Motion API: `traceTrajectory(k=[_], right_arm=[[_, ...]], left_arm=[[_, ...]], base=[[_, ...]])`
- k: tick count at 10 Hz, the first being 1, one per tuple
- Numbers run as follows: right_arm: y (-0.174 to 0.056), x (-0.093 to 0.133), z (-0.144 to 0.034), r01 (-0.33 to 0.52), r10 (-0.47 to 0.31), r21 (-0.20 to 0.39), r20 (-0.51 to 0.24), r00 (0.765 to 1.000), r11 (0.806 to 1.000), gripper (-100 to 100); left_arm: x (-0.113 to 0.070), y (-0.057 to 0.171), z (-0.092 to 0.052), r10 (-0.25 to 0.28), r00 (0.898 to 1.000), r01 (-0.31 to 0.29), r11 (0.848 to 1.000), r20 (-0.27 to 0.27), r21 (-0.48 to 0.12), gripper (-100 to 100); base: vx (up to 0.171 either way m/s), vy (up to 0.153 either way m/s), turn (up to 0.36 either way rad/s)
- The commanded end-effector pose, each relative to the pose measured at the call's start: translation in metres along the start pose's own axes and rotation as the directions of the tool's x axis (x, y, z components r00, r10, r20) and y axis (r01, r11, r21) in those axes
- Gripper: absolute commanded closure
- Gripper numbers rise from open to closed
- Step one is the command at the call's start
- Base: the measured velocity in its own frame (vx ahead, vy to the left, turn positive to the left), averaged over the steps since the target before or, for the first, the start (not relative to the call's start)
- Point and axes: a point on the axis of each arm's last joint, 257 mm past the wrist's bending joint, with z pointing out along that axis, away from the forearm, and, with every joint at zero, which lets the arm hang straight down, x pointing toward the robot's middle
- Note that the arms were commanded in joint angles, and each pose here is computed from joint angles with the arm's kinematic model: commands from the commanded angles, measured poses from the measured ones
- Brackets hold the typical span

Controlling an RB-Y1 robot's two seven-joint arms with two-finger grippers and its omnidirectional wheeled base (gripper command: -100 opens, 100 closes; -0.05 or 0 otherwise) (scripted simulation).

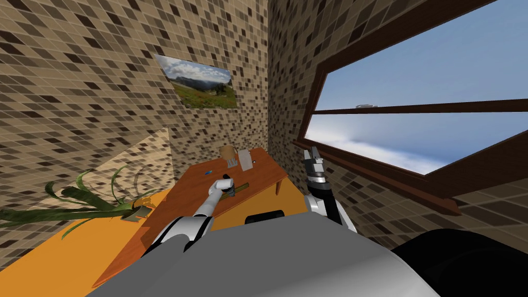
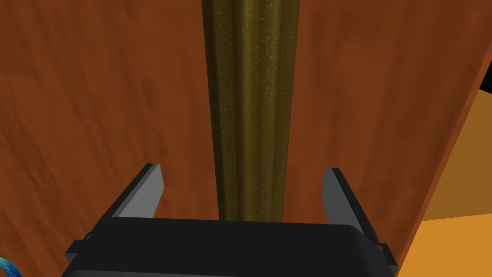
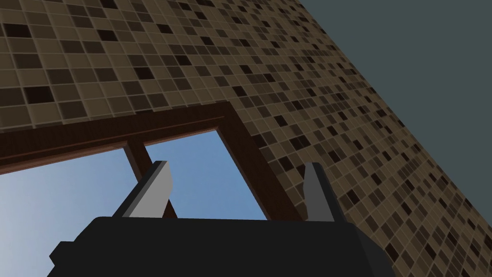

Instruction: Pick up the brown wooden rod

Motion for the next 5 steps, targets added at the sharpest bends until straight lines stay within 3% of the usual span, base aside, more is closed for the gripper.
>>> traceTrajectory(k=[1, 2, 5], right_arm=[[0.0, 0.0, 0.0, 0.0, 0.0, 0.0, 0.0, 1.0, 1.0, 0], [0.0, 0.0, 0.0, 0.0, 0.0, 0.0, 0.0, 1.0, 1.0, 0], [0.0, 0.0, 0.0, 0.0, 0.0, 0.0, 0.0, 1.0, 1.0, 0]], left_arm=[[0.0, 0.0, 0.0, 0.0, 1.0, 0.0, 1.0, 0.0, 0.0, 0], [-0.002, 0.008, 0.008, 0.0, 1.0, 0.0, 1.0, 0.0, 0.0, -100], [-0.005, 0.021, 0.02, 0.0, 1.0, 0.0, 1.0, -0.001, 0.0, -100]], base=[[0.0, 0.0, 0.0], [0.039, 0.005, -0.004], [0.05, 0.007, -0.001]])
